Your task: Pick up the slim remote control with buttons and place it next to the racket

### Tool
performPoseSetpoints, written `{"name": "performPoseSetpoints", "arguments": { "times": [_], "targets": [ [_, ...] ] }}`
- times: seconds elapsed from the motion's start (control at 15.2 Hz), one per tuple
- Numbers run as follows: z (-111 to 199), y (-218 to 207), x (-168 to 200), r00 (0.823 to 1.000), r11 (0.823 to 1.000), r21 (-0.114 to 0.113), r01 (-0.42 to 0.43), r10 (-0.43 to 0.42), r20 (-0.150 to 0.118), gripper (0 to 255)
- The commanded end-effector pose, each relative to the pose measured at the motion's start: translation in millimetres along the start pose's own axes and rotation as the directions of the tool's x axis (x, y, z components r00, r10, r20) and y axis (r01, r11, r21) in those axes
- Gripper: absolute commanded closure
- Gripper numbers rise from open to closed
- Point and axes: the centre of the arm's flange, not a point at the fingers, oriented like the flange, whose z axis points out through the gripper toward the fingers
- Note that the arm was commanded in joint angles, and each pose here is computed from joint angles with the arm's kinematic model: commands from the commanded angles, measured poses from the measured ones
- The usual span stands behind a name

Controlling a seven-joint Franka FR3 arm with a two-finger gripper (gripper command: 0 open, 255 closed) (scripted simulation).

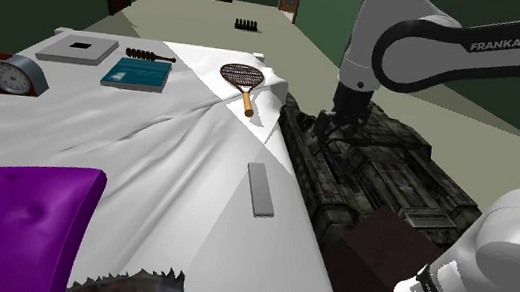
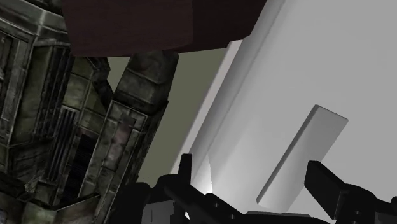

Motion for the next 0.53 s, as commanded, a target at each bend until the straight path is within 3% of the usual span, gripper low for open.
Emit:
{"name": "performPoseSetpoints", "arguments": {
  "times": [0.0, 0.46],
  "targets": [
    [20, -19, 12, 1.0, 1.0, 0.007, -0.023, 0.023, 0.0, 0],
    [84, -72, 49, 0.995, 0.995, 0.024, -0.098, 0.098, 0.008, 0]
  ]
}}
